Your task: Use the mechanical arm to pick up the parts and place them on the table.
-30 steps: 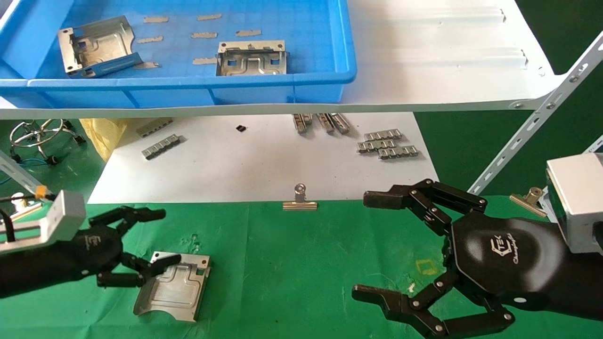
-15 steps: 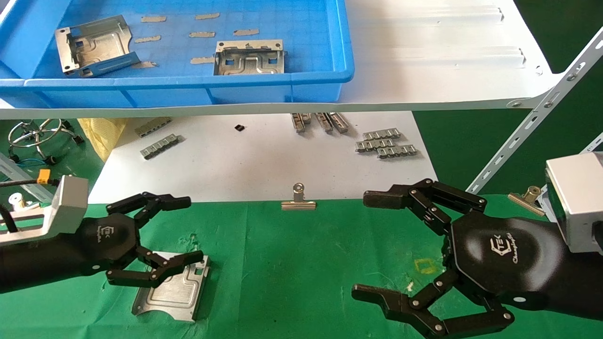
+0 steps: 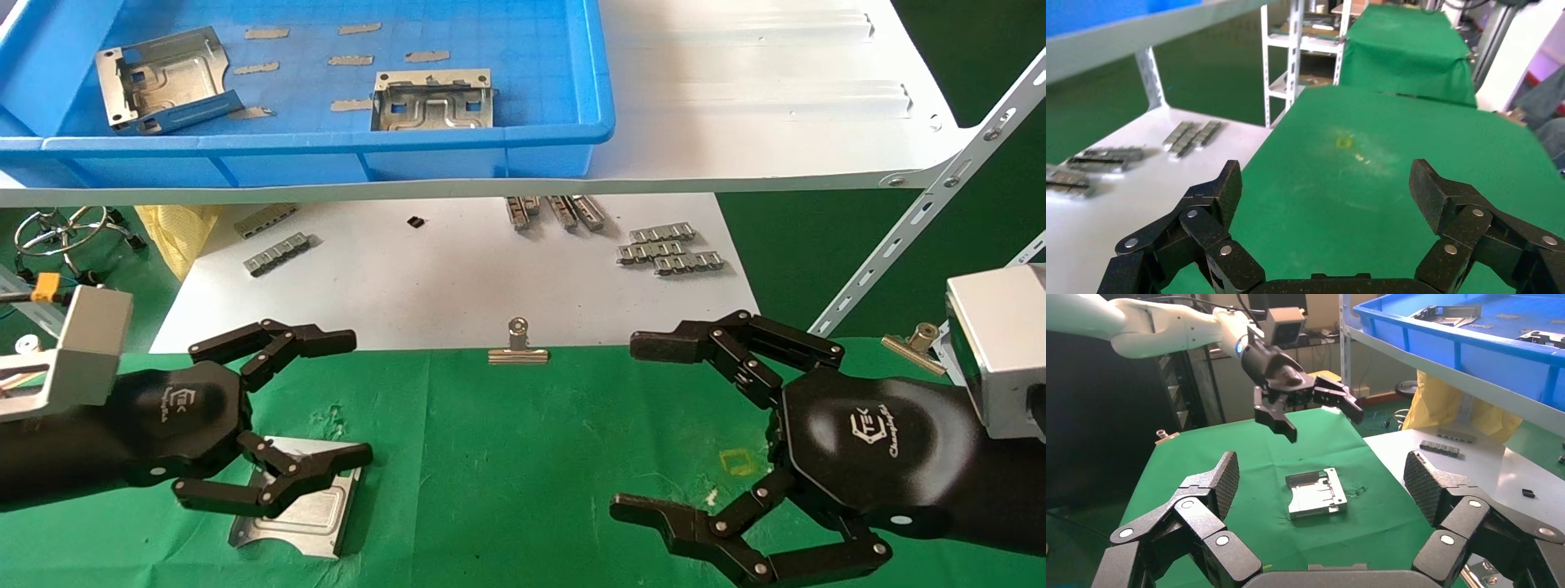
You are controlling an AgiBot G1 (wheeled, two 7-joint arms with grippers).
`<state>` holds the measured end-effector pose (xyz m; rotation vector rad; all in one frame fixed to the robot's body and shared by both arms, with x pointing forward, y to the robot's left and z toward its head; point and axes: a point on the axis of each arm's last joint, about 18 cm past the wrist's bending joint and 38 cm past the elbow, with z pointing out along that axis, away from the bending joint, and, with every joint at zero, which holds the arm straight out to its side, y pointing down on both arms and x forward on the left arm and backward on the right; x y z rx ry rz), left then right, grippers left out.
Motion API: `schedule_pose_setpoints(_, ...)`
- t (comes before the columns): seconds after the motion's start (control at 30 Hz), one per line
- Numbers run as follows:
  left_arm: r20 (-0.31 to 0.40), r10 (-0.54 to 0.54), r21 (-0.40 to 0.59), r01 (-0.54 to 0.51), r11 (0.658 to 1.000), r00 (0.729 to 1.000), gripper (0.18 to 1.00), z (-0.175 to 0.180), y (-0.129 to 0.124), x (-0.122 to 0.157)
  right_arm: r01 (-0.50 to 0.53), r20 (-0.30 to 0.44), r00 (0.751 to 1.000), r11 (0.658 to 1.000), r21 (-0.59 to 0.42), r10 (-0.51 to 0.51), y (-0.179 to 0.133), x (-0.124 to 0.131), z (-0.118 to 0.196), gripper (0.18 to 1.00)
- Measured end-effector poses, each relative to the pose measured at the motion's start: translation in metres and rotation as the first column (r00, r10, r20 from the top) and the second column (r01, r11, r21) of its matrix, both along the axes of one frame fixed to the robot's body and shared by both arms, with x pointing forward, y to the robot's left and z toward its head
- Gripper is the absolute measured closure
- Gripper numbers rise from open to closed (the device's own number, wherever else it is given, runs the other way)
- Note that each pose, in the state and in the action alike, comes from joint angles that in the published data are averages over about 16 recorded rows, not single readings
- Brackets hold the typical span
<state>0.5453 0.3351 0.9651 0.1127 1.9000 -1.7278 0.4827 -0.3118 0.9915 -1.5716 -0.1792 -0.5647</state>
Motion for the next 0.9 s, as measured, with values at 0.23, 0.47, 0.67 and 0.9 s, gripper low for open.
schedule_pose_setpoints(0.23,0.008,-0.048,-0.006,0.048,0.999,0.999,0.184,0.01,-0.012,-0.02,0.0,0.0,1.0,1.0,0.0,0.0,0.0,0.0,0.0,0.178)
schedule_pose_setpoints(0.47,0.016,-0.093,-0.003,0.093,0.996,0.996,0.184,0.019,-0.023,-0.042,0.0,0.0,1.0,1.0,0.0,0.0,0.0,0.0,0.0,0.178)
schedule_pose_setpoints(0.67,0.022,-0.126,0.007,0.126,0.992,0.992,0.184,0.024,-0.031,-0.06,0.0,0.0,1.0,1.0,0.0,0.0,0.0,0.0,0.0,0.178)
schedule_pose_setpoints(0.9,0.029,-0.146,0.017,0.146,0.989,0.989,0.184,0.027,-0.036,-0.073,0.0,0.0,1.0,1.0,0.0,0.0,0.0,0.0,0.0,0.178)
